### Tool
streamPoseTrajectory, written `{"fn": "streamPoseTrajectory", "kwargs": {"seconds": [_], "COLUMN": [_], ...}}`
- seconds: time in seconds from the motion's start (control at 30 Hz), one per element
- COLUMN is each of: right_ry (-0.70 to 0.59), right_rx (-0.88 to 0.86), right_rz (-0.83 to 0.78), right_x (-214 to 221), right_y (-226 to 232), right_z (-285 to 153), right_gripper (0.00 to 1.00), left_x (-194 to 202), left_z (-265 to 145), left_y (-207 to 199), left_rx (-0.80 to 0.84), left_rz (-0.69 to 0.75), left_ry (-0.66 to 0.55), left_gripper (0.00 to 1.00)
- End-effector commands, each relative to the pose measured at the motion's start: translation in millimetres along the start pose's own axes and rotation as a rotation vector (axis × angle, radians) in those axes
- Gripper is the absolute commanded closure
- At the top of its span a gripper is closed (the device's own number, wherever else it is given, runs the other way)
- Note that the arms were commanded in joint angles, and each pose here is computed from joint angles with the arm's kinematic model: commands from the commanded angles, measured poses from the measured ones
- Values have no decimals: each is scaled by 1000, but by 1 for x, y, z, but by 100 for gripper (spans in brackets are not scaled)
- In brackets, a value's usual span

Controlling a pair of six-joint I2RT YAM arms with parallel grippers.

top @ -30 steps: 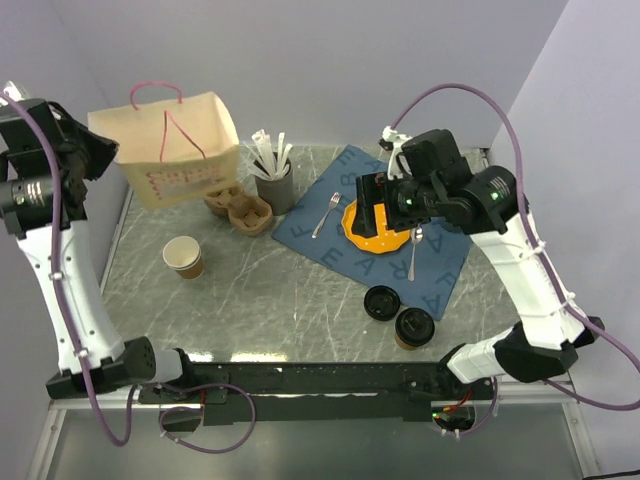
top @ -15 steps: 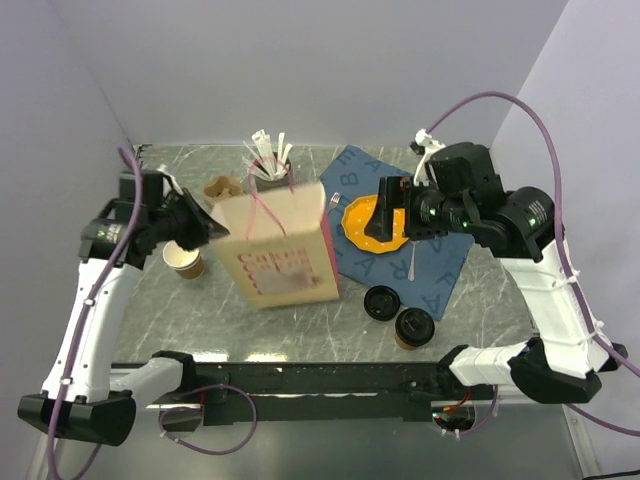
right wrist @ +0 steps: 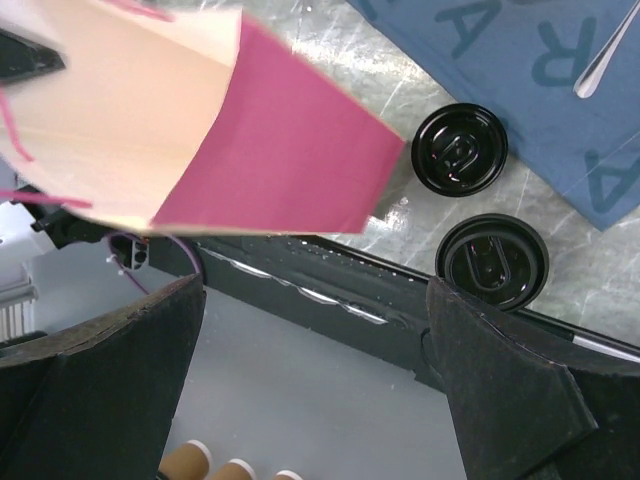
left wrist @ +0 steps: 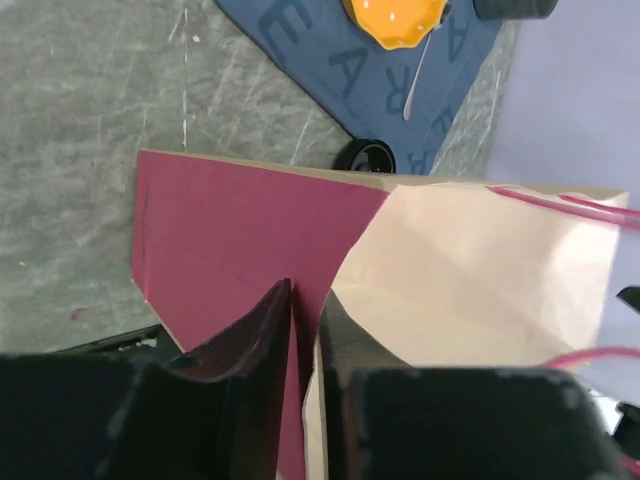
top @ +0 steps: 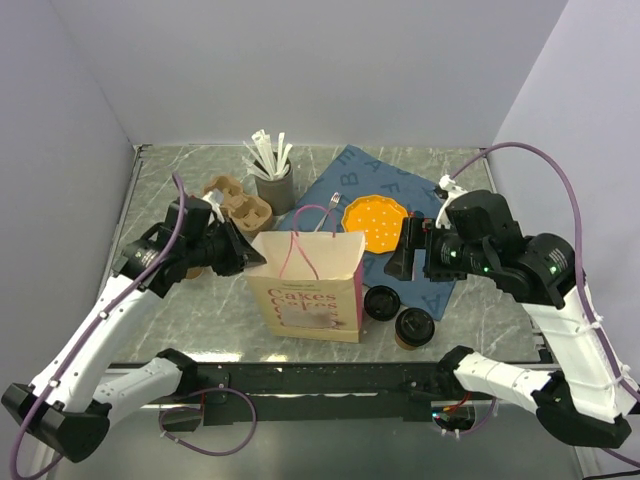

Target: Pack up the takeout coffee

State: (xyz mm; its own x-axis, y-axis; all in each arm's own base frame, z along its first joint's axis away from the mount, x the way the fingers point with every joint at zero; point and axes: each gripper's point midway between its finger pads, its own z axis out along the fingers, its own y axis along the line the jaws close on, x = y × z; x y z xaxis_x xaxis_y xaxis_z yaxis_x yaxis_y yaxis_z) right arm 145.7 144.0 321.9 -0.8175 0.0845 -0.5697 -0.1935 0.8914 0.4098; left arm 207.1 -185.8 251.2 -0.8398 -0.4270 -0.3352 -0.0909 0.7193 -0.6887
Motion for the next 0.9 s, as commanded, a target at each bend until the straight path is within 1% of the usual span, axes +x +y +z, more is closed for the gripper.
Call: {"fn": "streamPoseTrajectory", "kwargs": {"seconds": [0.0, 0.03, 0.1, 0.13, 0.17, 0.2, 0.23, 0.27, 0.3, 0.33, 0.43, 0.53, 0.63, 0.67, 0.7, 0.73, 0.77, 0.83, 0.87], "right_ry": [-33, -37, -43, -49, -49, -50, -46, -44, -39, -36, -22, -6, 2, 3, -2, -2, -1, -11, -15], "right_rx": [6, 3, 7, 7, 9, 8, 8, 8, 6, 5, 8, -2, -12, -24, -33, -48, -65, -87, -90], "right_rz": [16, 14, 12, 12, 12, 13, 10, 11, 10, 7, 2, -9, -30, -37, -53, -60, -68, -88, -99], "right_x": [-1, -2, -3, -4, -4, -4, -3, -2, -2, -1, 1, 2, 0, -1, -3, -5, -6, -8, -9], "right_y": [-3, -2, -3, -3, -3, -3, -3, -4, -3, -3, -4, -1, 2, 4, 6, 9, 13, 17, 17], "right_z": [-4, -6, -8, -9, -9, -9, -9, -9, -9, -8, -7, -6, -3, -4, -5, -5, -6, -7, -7], "right_gripper": [1, 1, 1, 1, 1, 1, 1, 1, 1, 1, 1, 1, 1, 1, 1, 1, 1, 1, 1], "left_x": [-4, -4, -12, -13, -21, -25, -32, -44, -52, -65, -83, -97, -118, -129, -137, -144, -154, -176, -191], "left_z": [-2, -2, -6, -7, -14, -12, -14, -23, -19, -27, -27, -21, -7, 2, 6, 10, 19, 27, 33], "left_y": [-9, -8, -9, -6, -13, -12, -5, -13, -11, -14, -23, -21, -4, 8, 10, 12, 21, 29, 48], "left_rx": [48, 40, 24, 1, 4, -21, -70, -79, -118, -146, -163, -207, -300, -358, -374, -390, -423, -436, -474], "left_rz": [-40, -36, -21, -3, 14, 28, 62, 84, 97, 121, 159, 190, 227, 226, 237, 281, 285, 310, 286], "left_ry": [-62, -61, -91, -96, -124, -125, -155, -195, -204, -252, -292, -318, -351, -364, -375, -377, -369, -383, -378], "left_gripper": [73, 63, 58, 50, 45, 44, 43, 42, 40, 33, 25, 23, 25, 25, 26, 25, 25, 26, 26]}}
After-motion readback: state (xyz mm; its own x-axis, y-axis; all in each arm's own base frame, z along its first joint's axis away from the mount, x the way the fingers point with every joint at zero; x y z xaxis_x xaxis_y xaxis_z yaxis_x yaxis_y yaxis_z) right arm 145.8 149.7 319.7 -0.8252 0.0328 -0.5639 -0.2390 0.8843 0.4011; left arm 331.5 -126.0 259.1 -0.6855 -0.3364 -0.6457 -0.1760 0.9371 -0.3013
